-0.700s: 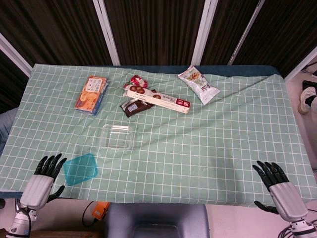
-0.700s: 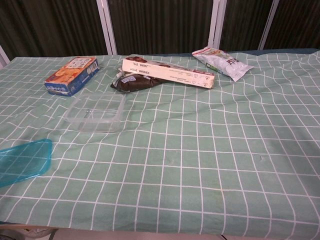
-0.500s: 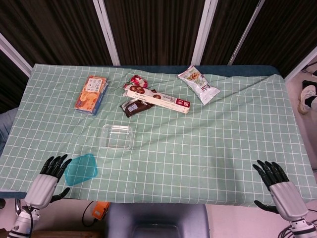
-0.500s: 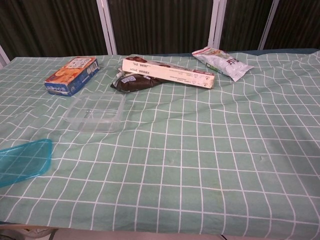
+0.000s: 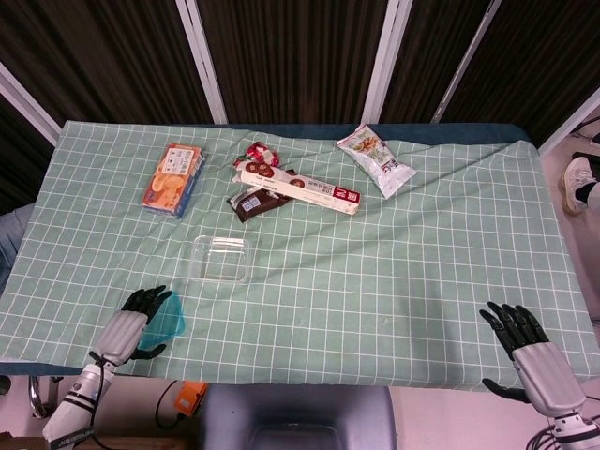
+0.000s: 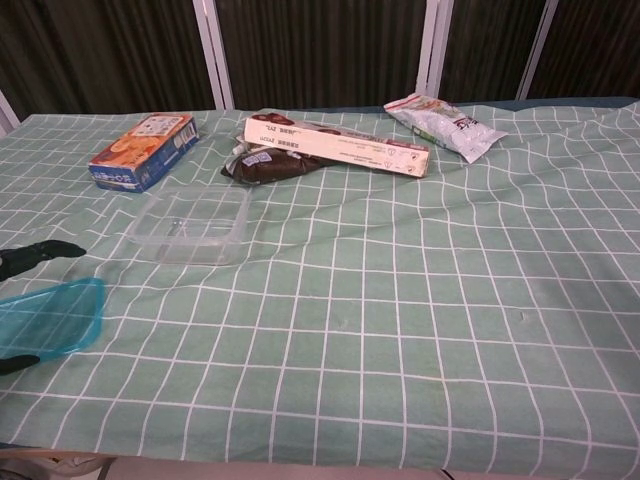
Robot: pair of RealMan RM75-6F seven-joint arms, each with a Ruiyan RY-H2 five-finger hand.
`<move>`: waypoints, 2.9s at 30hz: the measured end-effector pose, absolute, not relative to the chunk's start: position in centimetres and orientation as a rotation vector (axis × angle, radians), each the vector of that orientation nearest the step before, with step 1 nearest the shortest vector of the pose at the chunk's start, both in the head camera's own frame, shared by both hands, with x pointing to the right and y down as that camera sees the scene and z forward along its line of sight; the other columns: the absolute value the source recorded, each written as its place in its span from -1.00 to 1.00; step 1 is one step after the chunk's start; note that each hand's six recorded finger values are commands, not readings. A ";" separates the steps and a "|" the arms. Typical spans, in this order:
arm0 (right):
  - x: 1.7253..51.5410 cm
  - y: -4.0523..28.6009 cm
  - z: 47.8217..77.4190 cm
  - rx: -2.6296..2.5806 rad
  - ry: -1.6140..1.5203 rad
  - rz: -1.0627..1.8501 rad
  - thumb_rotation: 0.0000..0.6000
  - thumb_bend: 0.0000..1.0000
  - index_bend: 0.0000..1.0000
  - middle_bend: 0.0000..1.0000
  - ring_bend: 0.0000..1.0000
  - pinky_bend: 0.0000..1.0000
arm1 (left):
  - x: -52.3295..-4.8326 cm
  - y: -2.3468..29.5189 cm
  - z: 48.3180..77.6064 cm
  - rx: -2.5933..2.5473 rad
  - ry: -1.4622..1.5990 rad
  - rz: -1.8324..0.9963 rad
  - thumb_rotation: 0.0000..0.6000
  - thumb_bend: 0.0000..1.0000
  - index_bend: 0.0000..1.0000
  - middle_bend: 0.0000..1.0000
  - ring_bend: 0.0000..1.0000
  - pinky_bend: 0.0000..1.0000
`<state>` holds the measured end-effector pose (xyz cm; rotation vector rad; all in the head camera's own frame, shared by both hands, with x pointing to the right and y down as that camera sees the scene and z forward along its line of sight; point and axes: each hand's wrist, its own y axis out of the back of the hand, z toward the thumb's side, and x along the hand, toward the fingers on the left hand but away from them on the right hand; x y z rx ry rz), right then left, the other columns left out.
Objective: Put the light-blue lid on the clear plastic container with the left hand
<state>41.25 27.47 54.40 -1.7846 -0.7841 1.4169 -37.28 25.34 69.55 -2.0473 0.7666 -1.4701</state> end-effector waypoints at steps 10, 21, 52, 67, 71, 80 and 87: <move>41.1 27.5 54.6 -1.788 -0.773 1.418 1.00 -0.63 -0.98 -0.69 -1.00 -1.00 | -37.2 25.0 70.3 -2.080 0.774 -1.510 1.00 -0.59 -1.00 -1.00 -1.00 -0.98; 41.0 27.4 54.5 -1.793 -0.774 1.413 1.00 -0.63 -0.98 -0.69 -1.00 -1.00 | -37.4 24.8 71.3 -2.096 0.789 -1.556 1.00 -0.59 -1.00 -1.00 -1.00 -0.98; 40.9 27.5 54.6 -1.792 -0.769 1.414 1.00 -0.63 -0.98 -0.69 -1.00 -1.00 | -38.9 25.3 72.7 -2.069 0.726 -1.678 1.00 -0.58 -1.00 -0.93 -0.71 -0.52; 41.0 27.5 54.6 -1.794 -0.769 1.414 1.00 -0.63 -0.98 -0.69 -1.00 -1.00 | -39.5 24.0 69.2 -1.969 0.820 -1.591 1.00 -0.49 -1.00 -0.05 0.10 0.21; 40.9 27.5 54.7 -1.794 -0.764 1.417 1.00 -0.63 -0.98 -0.69 -1.00 -1.00 | -39.8 22.5 66.2 -1.893 0.783 -1.522 1.00 -0.48 -1.00 -0.03 0.10 0.18; 40.8 27.5 55.3 -1.783 -0.743 1.444 1.00 -0.63 -0.98 -0.69 -1.00 -1.00 | -36.6 17.6 62.1 -1.811 0.586 -1.313 1.00 -0.30 -1.00 -0.04 -0.05 -0.08; 41.1 26.9 55.6 -1.776 -0.759 1.469 1.00 -0.63 -0.98 -0.69 -1.00 -1.00 | -33.1 13.9 64.4 -1.961 0.448 -1.238 1.00 -0.30 -1.00 -0.07 -0.14 -0.18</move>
